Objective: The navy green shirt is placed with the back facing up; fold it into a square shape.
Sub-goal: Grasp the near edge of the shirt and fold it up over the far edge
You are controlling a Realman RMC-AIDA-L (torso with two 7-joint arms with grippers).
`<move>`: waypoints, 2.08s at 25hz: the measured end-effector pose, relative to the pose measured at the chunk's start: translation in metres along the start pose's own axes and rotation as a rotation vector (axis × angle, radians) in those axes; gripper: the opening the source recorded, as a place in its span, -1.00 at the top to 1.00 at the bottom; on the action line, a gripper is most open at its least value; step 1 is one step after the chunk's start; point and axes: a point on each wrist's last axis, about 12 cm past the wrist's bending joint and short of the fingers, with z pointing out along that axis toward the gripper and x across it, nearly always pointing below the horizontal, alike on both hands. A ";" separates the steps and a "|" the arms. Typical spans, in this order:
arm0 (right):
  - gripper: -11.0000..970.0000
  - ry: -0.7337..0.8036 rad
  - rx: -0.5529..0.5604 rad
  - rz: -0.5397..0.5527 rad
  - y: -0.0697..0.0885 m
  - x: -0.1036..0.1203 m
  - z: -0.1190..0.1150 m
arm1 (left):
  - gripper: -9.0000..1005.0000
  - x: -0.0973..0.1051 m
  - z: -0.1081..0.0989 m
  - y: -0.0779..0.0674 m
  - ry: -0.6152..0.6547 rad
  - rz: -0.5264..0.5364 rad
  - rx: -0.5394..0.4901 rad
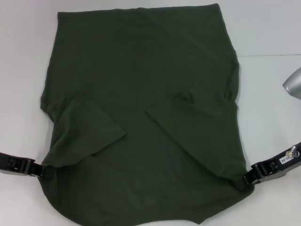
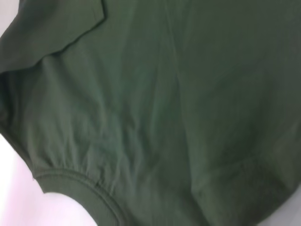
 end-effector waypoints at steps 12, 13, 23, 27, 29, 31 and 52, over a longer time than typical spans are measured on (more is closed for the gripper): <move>0.86 0.011 0.030 -0.046 -0.010 0.008 -0.017 | 0.92 0.003 -0.016 -0.003 0.029 0.026 0.038; 0.86 0.014 0.027 -0.051 -0.010 0.009 -0.017 | 0.92 0.004 -0.016 -0.003 0.031 0.029 0.042; 0.86 -0.006 -0.007 -0.064 -0.018 0.024 -0.026 | 0.92 0.012 -0.017 -0.009 0.071 0.071 0.107; 0.86 -0.001 -0.028 -0.075 -0.021 0.032 -0.028 | 0.92 0.013 -0.019 -0.013 0.095 0.095 0.134; 0.86 0.001 -0.029 -0.074 -0.023 0.036 -0.030 | 0.92 0.015 -0.020 -0.014 0.110 0.107 0.140; 0.86 0.004 -0.033 -0.077 -0.025 0.039 -0.031 | 0.92 0.017 -0.020 -0.015 0.126 0.119 0.149; 0.86 -0.389 -0.077 -0.065 -0.019 -0.006 -0.063 | 0.92 -0.025 -0.035 -0.011 -0.216 0.090 0.117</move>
